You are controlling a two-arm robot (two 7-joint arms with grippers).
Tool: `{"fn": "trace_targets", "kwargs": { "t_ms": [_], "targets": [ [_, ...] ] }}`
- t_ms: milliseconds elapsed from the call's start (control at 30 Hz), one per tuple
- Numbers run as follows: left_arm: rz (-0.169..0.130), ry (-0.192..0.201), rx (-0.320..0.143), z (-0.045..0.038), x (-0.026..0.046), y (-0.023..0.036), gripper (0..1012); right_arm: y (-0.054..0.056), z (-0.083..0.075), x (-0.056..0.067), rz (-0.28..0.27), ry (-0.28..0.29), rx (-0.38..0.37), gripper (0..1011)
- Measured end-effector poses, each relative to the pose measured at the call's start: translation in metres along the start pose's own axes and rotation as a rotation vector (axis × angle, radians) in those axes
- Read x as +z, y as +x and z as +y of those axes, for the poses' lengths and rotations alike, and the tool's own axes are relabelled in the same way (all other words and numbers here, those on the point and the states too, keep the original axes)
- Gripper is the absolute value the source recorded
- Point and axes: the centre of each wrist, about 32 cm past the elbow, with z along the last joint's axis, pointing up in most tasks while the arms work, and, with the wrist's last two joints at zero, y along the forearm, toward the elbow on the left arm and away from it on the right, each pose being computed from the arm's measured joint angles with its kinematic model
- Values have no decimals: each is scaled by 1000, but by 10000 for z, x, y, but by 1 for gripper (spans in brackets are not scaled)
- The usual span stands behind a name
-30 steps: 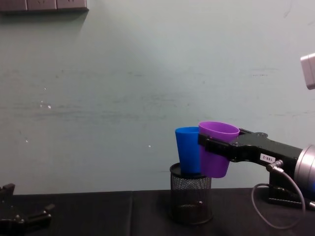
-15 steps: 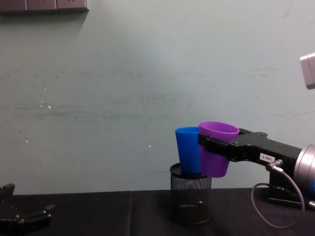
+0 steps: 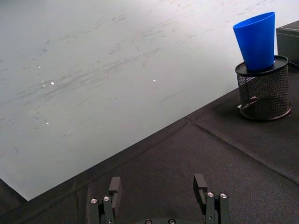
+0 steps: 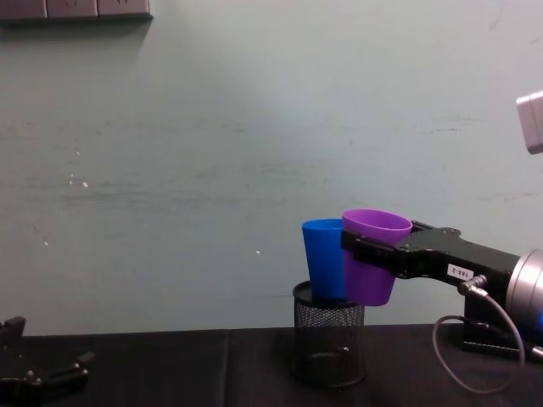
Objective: Pick up one cup with a gripper and tap it against the other cup.
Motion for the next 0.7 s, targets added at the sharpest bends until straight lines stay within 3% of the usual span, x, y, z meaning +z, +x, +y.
{"fn": "trace_targets", "kwargs": {
  "t_ms": [233,700],
  "targets": [
    [0,0,0,0,0,0,1011,-5,-11,6,2,-6,5,734],
    [0,0,0,0,0,0,1011,-81,-221,37,21,-48,41,734]
  ]
}}
